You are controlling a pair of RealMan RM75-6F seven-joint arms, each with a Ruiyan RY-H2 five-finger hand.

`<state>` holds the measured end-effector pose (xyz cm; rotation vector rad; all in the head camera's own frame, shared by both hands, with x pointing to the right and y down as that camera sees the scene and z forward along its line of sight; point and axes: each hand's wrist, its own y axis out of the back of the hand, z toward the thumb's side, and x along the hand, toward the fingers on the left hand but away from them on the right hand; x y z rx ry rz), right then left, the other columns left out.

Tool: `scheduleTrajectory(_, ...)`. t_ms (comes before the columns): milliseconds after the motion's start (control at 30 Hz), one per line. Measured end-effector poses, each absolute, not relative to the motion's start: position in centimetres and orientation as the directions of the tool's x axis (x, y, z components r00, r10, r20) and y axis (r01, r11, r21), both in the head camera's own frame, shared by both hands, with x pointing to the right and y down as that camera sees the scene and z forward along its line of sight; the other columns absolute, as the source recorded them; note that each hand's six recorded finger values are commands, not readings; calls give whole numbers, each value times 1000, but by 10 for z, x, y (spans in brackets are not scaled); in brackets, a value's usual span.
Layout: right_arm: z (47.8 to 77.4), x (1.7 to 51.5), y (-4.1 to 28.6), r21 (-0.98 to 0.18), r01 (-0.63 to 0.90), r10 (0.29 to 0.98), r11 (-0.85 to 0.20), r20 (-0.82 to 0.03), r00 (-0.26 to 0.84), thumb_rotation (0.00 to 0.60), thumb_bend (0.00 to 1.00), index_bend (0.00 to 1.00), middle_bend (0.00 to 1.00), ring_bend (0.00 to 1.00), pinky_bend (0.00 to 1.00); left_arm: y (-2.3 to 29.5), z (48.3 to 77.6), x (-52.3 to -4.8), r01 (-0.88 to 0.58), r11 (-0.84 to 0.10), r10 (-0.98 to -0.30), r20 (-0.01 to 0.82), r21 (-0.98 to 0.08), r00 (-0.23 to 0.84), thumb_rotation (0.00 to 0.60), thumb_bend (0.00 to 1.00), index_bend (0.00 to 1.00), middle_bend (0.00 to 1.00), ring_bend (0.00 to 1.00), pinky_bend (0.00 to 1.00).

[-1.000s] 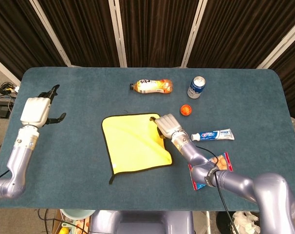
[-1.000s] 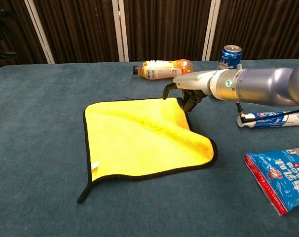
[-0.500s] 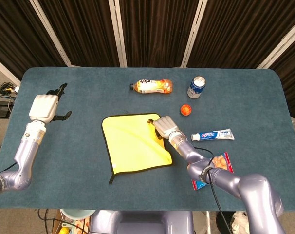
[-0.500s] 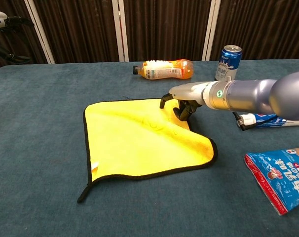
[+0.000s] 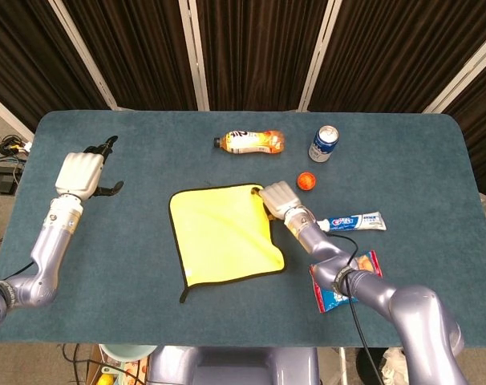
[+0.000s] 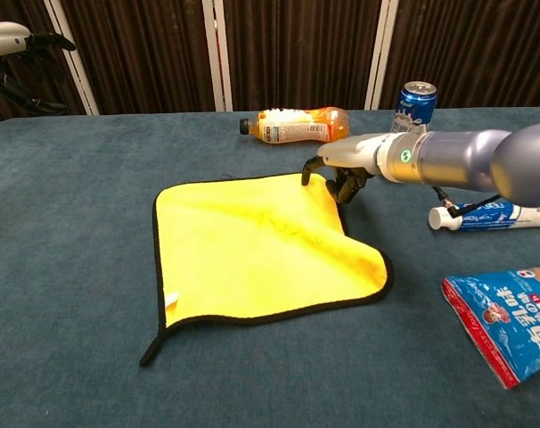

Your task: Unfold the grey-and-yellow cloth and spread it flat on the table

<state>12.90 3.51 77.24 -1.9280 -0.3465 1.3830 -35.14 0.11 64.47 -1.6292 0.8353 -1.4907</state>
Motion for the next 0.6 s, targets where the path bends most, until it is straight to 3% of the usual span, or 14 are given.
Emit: scheduleTrajectory(600,773,154,5,-702,-226,619,-676,-706,344,600,782,187,1000,1000,1000,-9,657,-340,38,-523,-845,524,-851,106,582,272,0,229,223,490)
